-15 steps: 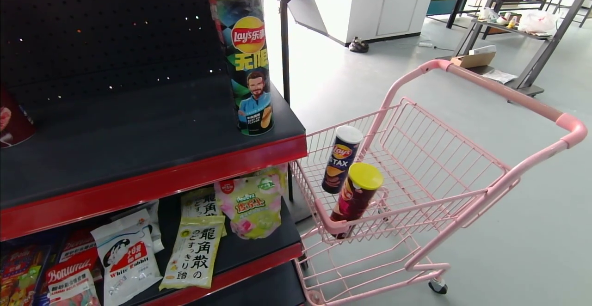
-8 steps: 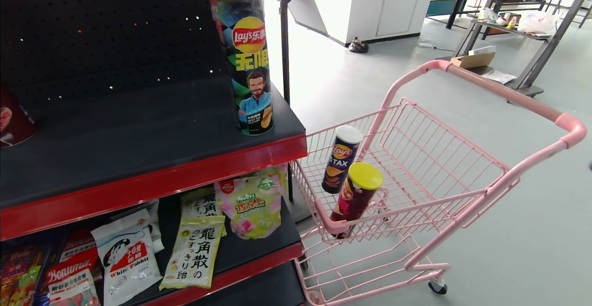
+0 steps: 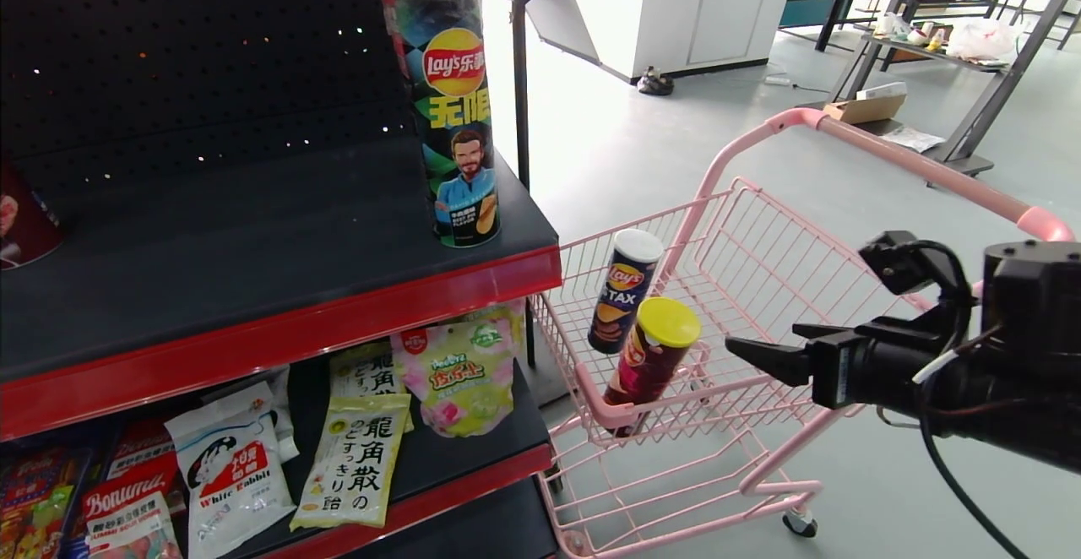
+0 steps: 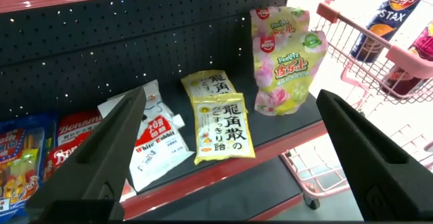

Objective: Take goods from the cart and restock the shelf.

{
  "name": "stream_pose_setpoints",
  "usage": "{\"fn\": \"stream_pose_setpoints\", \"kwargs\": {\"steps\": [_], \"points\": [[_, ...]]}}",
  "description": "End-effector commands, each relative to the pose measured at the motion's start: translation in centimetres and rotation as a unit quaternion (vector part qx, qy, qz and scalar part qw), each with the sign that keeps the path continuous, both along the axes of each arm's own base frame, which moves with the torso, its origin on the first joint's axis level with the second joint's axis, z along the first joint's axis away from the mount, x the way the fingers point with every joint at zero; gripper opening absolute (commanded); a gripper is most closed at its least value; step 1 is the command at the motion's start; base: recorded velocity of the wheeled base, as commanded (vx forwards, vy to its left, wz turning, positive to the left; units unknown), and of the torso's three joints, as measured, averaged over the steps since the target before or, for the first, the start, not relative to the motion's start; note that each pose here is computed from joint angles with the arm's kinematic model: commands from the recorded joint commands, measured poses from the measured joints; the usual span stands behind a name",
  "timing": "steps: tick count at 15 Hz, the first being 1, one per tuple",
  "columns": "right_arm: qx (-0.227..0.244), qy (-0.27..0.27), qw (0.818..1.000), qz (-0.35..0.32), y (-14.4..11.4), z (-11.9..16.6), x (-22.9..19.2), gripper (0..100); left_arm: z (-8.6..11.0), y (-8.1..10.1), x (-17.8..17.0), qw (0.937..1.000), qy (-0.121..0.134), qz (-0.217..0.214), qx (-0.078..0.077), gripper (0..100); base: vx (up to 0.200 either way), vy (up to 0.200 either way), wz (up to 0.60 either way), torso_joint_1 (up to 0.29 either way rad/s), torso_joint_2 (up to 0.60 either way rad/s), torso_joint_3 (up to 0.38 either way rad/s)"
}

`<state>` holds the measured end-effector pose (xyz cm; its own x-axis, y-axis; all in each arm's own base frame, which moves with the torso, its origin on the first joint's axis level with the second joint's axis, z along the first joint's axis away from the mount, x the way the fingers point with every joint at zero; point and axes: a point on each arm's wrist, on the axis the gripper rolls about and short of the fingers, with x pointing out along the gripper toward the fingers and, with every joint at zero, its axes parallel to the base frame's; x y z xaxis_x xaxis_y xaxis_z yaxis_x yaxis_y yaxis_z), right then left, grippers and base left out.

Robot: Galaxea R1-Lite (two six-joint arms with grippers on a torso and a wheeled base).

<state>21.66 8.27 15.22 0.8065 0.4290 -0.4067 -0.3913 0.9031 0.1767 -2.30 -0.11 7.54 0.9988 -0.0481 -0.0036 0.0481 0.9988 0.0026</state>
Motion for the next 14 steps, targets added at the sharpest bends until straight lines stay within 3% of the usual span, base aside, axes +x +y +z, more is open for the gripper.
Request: {"fn": "stream_pose_setpoints", "kwargs": {"steps": [1, 14], "points": [[-0.015, 0.047, 0.999, 0.018, 1.2, -2.4, 1.2, 100, 0.0, 0.0, 0.0, 1.0, 0.0, 0.0, 0.0, 100, 0.0, 0.0, 0.0, 0.0, 0.0, 0.0], [-0.024, 0.065, 0.996, 0.06, 5.8, -6.6, 5.9, 100, 0.0, 0.0, 0.0, 1.0, 0.0, 0.0, 0.0, 100, 0.0, 0.0, 0.0, 0.0, 0.0, 0.0]]}}
